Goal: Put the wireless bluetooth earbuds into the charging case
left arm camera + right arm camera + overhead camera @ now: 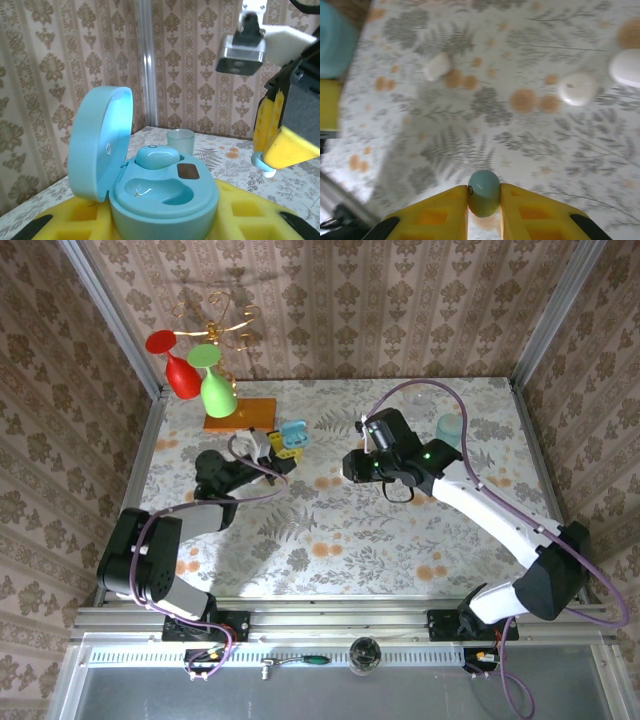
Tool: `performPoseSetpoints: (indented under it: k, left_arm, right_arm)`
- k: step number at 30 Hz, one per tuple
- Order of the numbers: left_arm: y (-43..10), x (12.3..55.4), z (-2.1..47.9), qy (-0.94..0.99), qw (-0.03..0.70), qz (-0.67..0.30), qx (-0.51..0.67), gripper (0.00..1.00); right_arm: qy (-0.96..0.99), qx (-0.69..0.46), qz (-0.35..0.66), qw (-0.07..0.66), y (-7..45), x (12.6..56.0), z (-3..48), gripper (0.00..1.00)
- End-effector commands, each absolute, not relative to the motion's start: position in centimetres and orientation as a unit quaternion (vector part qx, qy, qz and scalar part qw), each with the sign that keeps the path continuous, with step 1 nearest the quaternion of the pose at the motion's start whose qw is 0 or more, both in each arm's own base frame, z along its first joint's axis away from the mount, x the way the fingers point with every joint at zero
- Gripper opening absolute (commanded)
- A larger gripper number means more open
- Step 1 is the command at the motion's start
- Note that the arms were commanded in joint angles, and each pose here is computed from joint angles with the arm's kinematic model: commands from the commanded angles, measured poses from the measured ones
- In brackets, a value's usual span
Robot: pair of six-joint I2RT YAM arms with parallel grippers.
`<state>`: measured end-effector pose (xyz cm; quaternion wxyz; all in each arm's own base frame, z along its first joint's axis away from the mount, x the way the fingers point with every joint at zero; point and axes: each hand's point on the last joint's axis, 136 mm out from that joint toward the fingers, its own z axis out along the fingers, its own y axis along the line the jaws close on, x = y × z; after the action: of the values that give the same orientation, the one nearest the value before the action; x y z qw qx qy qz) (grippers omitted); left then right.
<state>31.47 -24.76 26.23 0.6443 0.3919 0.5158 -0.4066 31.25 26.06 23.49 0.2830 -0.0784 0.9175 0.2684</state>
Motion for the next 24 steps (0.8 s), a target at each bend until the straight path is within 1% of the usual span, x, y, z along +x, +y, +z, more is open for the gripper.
performPoseSetpoints:
  k: [1, 5, 10, 16, 22, 24]
  left_arm:
    - [-26.0, 31.2, 27.2, 0.478, 0.665, -0.388, 0.423, 0.27]
    - [-27.3, 30.5, 26.6, 0.467, 0.663, -0.386, 0.440, 0.26]
    - [-28.2, 30.1, 26.6, 0.463, 0.663, -0.387, 0.443, 0.26]
    - [-28.6, 30.1, 26.6, 0.462, 0.663, -0.389, 0.443, 0.27]
    - [-28.6, 30.2, 27.1, 0.459, 0.666, -0.389, 0.441, 0.27]
    - [-29.6, 29.1, 27.0, 0.451, 0.659, -0.400, 0.450, 0.27]
  right_arm:
    - [0.872, -0.115, 0.377, 0.290, 29.1, 30.3, 28.4, 0.24]
    - [0.851, -0.127, 0.414, 0.297, 30.5, 30.5, 30.9, 0.23]
    - [0.839, -0.136, 0.434, 0.299, 31.6, 31.0, 32.5, 0.23]
    - [0.838, -0.141, 0.439, 0.291, 32.5, 31.7, 32.4, 0.23]
    - [0.849, -0.138, 0.422, 0.286, 32.6, 32.5, 31.2, 0.23]
    - [0.850, -0.138, 0.422, 0.284, 32.8, 32.7, 30.9, 0.23]
